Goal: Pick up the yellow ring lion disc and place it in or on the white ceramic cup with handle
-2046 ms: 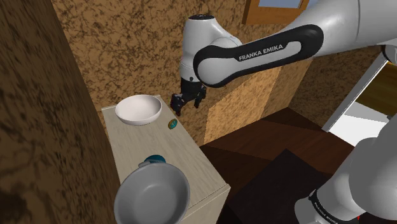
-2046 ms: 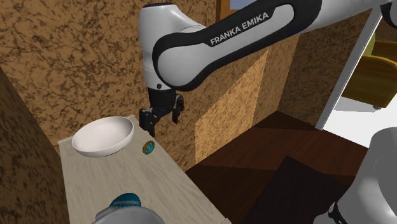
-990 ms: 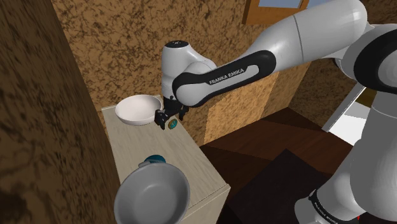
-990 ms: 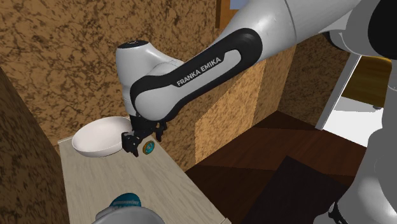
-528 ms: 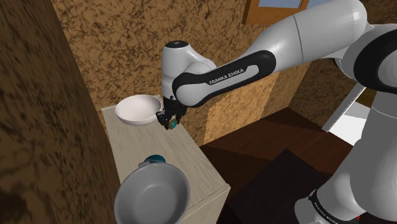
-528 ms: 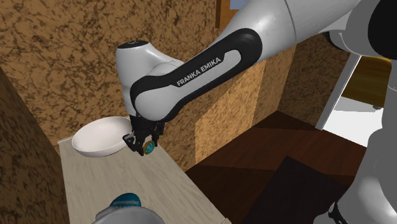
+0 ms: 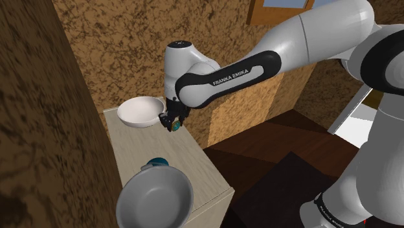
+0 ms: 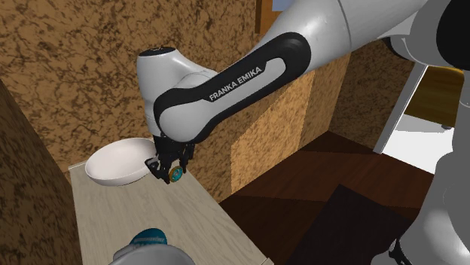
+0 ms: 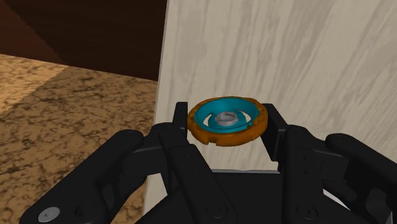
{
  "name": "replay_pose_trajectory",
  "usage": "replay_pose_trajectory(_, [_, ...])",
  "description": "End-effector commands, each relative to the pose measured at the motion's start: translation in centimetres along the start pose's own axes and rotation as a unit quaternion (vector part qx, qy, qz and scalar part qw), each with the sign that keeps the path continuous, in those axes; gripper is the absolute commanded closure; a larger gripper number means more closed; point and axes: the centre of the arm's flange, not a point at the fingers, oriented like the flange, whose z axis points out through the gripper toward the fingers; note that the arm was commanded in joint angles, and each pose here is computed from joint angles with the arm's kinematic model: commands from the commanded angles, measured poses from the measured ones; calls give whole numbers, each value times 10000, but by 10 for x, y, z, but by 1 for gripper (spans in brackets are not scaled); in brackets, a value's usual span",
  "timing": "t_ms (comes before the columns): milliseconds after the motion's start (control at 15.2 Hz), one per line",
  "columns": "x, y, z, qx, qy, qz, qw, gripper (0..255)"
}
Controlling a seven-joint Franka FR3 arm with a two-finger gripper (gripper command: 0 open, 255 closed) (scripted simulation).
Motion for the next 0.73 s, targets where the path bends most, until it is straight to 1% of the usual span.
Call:
replay_pose_trajectory(0, [1, 0, -8, 0, 0, -1, 10000, 255])
replay_pose_trajectory(660, [6, 0, -61, 0, 0, -1, 10000, 255])
